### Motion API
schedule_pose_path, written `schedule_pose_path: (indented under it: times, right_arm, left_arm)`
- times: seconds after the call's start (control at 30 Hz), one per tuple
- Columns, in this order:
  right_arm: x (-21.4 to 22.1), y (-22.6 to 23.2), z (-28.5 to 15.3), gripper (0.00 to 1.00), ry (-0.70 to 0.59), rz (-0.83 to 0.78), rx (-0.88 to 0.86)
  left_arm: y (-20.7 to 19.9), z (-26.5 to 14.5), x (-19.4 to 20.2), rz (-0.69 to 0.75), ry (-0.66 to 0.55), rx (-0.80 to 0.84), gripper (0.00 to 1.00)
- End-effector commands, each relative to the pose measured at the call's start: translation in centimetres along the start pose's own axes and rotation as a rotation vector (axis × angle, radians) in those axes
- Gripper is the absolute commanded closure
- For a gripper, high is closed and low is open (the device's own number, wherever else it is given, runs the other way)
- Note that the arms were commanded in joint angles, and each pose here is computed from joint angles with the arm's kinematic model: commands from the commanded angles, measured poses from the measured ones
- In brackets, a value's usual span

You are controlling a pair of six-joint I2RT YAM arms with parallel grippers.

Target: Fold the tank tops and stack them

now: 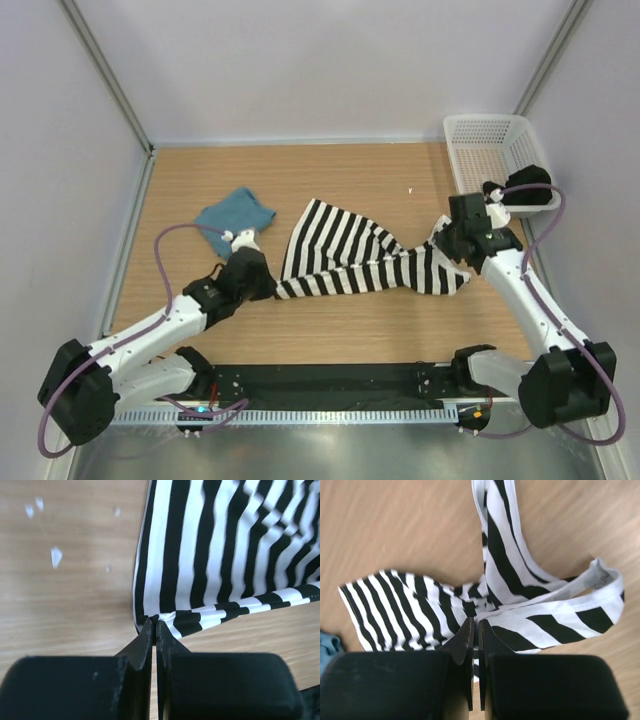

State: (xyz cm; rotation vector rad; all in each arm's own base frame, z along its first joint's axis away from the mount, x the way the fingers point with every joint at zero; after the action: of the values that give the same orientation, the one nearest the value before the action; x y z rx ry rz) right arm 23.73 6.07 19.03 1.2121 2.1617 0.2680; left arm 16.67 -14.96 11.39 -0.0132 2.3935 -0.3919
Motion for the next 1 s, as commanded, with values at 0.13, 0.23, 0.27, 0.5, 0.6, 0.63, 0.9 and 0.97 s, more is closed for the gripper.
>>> schedule_pose_path:
  times: [0.13,0.23,0.27,0.5,0.6,0.63,0.9,0.97]
  right_arm:
    - [-9.3,7.3,0.8,0.99,-0.125,-0.027,-0.167]
    - [-13.4,11.1,-1.3,0.99,-0.166,-0.014,-0.301]
    - [-14.9,12.8,-3.2,0.99,-0.191,-0.013,-0.379]
    - [-18.7,17.4,-14.6,0.99,-0.323,-0.135,-0.787]
    - [-17.9,16.9,-19.4,0.99,-0.380,-0.208,-0.940]
    - [-17.3,16.2,-19.8,0.99,-0.384,-0.226,-0.962]
    - [-13.8,8.9,-32.1,0.99,-0.713,-0.278,-1.181]
    - [-13.1,7.7,-33.7,0.99,-0.750,-0.286,-1.201]
  left_arm:
    - [-2.7,-1.4,-15.2,-0.014,-0.299,-0.033,1.00]
    - [-3.4,-3.2,-21.8,-0.059,-0.379,-0.010,1.00]
    - [-3.6,-3.9,-23.2,-0.071,-0.405,-0.003,1.00]
    - [-7.0,-14.7,-31.6,0.021,-0.685,0.132,1.00]
    - [-7.2,-19.8,-31.6,0.061,-0.791,0.200,1.00]
    - [-6.8,-21.8,-30.8,0.063,-0.835,0.218,1.00]
    - [-5.1,-31.1,-26.1,0.041,-1.056,0.356,1.00]
    - [-4.8,-32.7,-25.5,0.025,-1.090,0.375,1.00]
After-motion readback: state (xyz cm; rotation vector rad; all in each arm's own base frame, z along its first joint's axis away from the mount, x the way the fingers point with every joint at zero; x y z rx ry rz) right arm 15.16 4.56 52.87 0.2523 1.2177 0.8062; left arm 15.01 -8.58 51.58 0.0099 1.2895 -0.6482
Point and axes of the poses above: each gripper's point midway between its finger pads, its own z axis out along the fingers, its own y axis along the line the jaws close on, x = y × z, the point moved 7 cm from there along -z, back along the fingers, and after that the axes turned 8 degrees about z, right-handed, at the moved point
